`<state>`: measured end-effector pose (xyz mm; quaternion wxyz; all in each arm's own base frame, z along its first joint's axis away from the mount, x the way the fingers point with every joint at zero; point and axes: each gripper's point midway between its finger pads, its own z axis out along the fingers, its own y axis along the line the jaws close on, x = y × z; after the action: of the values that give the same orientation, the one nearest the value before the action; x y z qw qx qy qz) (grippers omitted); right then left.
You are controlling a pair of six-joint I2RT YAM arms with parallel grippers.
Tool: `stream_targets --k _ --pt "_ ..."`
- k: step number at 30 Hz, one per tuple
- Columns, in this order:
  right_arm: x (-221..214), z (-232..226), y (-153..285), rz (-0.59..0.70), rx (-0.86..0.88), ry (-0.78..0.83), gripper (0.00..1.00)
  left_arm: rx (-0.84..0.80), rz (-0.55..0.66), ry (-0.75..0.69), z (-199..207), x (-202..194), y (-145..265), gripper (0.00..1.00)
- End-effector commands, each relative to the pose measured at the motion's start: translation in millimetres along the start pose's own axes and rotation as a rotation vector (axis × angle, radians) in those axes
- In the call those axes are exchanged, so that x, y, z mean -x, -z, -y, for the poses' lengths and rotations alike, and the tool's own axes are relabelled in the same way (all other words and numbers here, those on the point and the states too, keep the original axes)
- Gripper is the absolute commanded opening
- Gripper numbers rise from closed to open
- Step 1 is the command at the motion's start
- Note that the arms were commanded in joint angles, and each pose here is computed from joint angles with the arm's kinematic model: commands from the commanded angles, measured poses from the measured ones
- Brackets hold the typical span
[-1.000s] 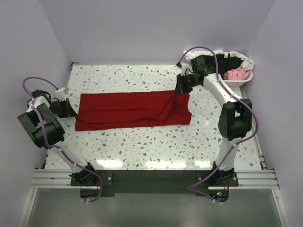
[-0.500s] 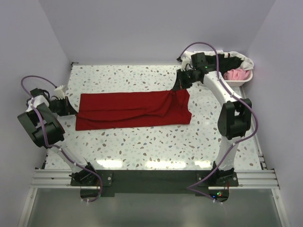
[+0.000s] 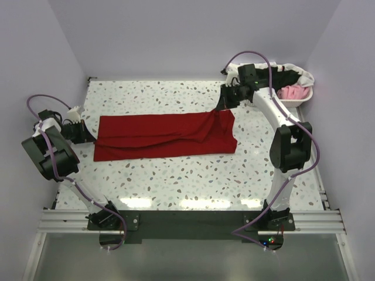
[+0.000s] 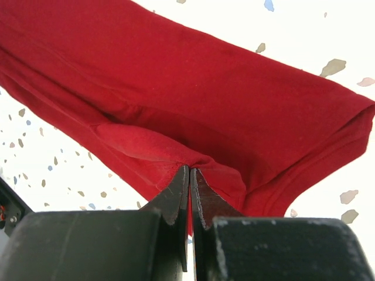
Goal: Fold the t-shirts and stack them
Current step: Fold the tshirt
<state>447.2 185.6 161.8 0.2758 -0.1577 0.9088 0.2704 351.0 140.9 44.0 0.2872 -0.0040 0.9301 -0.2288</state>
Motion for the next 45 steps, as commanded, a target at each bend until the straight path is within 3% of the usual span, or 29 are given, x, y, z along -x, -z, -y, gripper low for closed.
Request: stream_targets --k 1,18,21,24,34,39,40,45 --pt "29.8 2.9 4.1 0.087 -0.022 0.026 0.00 0.012 0.057 -0.022 -6.8 21.0 5.3 0.00" --pt "25.6 13.2 -5.3 0.069 -0.043 0.014 0.00 0.021 0.063 -0.013 -12.1 22.1 -0.4 0.01" --pt "18.3 16.7 -12.9 0.041 -0.043 0.000 0.00 0.023 0.074 -0.023 -11.8 26.1 -2.0 0.23" --pt "10.1 20.0 -23.8 0.011 -0.030 -0.023 0.00 0.013 0.117 -0.048 -8.2 37.4 1.3 0.32" --pt "6.6 41.5 -47.3 0.033 -0.096 -0.102 0.00 -0.001 0.187 -0.175 13.4 58.1 21.0 0.36" --pt "16.2 46.1 -48.6 0.079 -0.121 -0.133 0.00 -0.062 0.151 -0.227 44.9 40.9 32.6 0.41" --pt "17.5 46.2 -48.1 0.083 -0.123 -0.134 0.00 -0.079 0.131 -0.300 50.6 36.2 31.3 0.40" --pt "16.0 51.5 -50.9 0.083 -0.145 -0.164 0.00 -0.163 -0.049 -0.381 89.7 -11.6 9.0 0.31"
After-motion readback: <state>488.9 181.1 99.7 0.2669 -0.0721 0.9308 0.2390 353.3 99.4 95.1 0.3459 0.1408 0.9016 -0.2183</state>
